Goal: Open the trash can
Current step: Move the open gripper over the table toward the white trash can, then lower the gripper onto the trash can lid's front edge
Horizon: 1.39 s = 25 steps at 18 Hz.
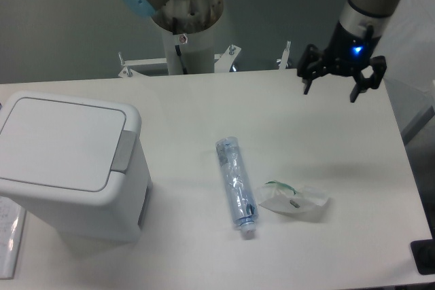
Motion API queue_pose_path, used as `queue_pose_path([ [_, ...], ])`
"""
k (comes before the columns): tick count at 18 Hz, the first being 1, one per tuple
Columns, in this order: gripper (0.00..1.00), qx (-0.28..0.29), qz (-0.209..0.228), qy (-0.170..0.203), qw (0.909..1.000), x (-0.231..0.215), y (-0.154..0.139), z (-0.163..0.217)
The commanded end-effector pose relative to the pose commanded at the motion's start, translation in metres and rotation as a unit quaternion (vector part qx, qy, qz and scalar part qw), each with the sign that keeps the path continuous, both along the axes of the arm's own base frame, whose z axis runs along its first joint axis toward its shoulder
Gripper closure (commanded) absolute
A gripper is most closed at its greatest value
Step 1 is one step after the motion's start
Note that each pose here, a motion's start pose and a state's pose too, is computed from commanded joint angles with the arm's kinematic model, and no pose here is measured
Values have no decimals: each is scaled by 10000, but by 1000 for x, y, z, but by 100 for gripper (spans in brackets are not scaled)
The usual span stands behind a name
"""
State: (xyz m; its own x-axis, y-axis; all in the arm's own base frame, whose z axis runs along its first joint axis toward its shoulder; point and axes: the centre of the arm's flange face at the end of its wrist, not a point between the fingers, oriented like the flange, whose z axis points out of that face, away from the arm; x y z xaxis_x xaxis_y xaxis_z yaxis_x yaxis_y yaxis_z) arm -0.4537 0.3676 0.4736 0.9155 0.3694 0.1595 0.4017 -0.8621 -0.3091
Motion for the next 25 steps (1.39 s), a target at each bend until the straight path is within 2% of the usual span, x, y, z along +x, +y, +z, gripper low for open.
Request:
queue_pose_path([
  [4, 0, 559, 309, -221, 9977, 40, 48, 21],
  [6, 0, 654, 491, -279, 9963, 57, 68, 26],
  [8, 0, 724, 421, -347, 9959, 73, 87, 27],
  [12, 0, 854, 377, -509, 9943, 84, 96, 28],
  [18, 0, 796, 156, -754, 9939, 134, 138, 23],
  [25, 0, 944, -77, -650, 9934, 158, 163, 24],
])
